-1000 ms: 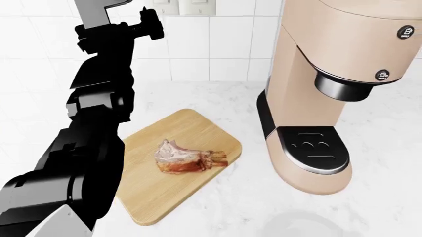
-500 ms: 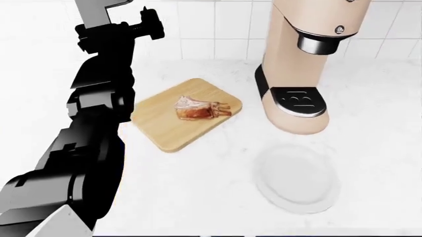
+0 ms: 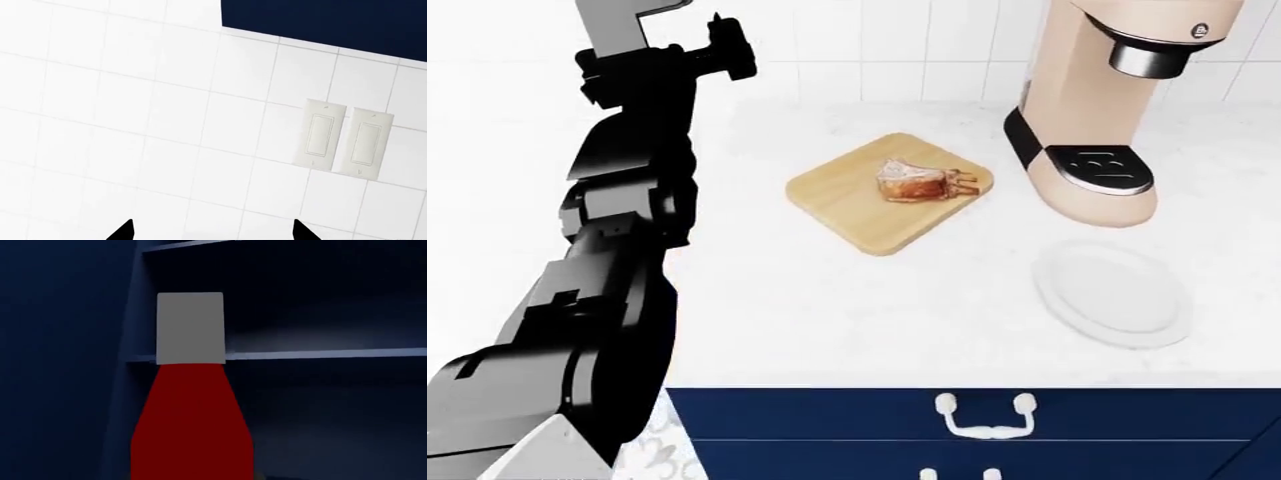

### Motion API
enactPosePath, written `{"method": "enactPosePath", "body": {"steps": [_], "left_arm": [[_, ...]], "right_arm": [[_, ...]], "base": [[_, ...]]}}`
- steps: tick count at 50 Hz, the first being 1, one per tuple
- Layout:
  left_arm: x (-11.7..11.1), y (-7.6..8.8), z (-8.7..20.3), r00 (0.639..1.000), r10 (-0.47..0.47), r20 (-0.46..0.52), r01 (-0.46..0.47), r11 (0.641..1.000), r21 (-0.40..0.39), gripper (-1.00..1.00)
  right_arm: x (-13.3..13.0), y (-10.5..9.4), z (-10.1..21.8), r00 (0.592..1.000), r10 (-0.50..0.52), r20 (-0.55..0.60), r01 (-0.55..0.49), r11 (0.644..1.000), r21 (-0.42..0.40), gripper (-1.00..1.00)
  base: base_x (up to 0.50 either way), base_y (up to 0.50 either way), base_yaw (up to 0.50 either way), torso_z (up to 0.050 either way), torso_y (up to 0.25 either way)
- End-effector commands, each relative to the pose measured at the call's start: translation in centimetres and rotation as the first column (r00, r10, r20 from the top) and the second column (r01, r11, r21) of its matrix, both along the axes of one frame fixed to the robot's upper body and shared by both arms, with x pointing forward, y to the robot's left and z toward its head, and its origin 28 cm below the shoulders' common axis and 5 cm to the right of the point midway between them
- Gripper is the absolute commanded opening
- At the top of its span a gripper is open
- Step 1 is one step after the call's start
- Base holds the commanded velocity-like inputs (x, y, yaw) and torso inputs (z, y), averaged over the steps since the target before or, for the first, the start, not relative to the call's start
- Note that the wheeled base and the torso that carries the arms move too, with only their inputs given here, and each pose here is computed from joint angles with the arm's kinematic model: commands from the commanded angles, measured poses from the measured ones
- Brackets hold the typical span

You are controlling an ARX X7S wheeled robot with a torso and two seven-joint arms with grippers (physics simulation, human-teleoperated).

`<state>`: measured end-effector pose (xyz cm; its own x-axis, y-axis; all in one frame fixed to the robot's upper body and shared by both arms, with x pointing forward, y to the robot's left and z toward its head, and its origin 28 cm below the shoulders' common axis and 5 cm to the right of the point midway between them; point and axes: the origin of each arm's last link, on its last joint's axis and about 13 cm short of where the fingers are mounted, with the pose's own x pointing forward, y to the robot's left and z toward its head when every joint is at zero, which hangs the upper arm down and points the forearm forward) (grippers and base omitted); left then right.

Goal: Pick the lamb chop from the plate and place it on the cutting board. Then pick the condiment bottle from the cabinet and place it next to the cutting board.

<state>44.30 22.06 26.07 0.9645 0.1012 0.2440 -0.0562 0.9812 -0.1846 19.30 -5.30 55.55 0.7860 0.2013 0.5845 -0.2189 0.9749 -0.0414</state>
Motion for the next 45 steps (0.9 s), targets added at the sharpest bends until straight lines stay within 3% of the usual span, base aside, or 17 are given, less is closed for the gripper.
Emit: {"method": "enactPosePath", "body": {"steps": [1, 21, 45], "left_arm": [[0.0, -0.1, 0.0, 1.000, -0.003, -0.001, 0.003, 1.000, 0.003, 1.00], [0.0, -0.2, 0.0, 1.000, -0.001, -0.003, 0.001, 1.000, 0.015, 1.00], [0.0, -0.3, -0.1, 1.000, -0.001, -0.004, 0.002, 1.000, 0.024, 1.00]], "right_arm": [[0.1, -0.4, -1.5, 0.999, 0.010, -0.031, -0.011, 1.000, -0.021, -1.00], [-2.1, -0.2, -6.4, 0.988, 0.061, -0.140, -0.067, 0.997, -0.041, -1.00], [-0.8, -0.5, -13.1, 0.955, 0.133, -0.266, -0.127, 0.991, 0.037, -1.00]], "base": [[0.00, 0.00, 0.00, 0.000, 0.000], [0.00, 0.00, 0.00, 0.000, 0.000], [0.00, 0.00, 0.00, 0.000, 0.000]]}}
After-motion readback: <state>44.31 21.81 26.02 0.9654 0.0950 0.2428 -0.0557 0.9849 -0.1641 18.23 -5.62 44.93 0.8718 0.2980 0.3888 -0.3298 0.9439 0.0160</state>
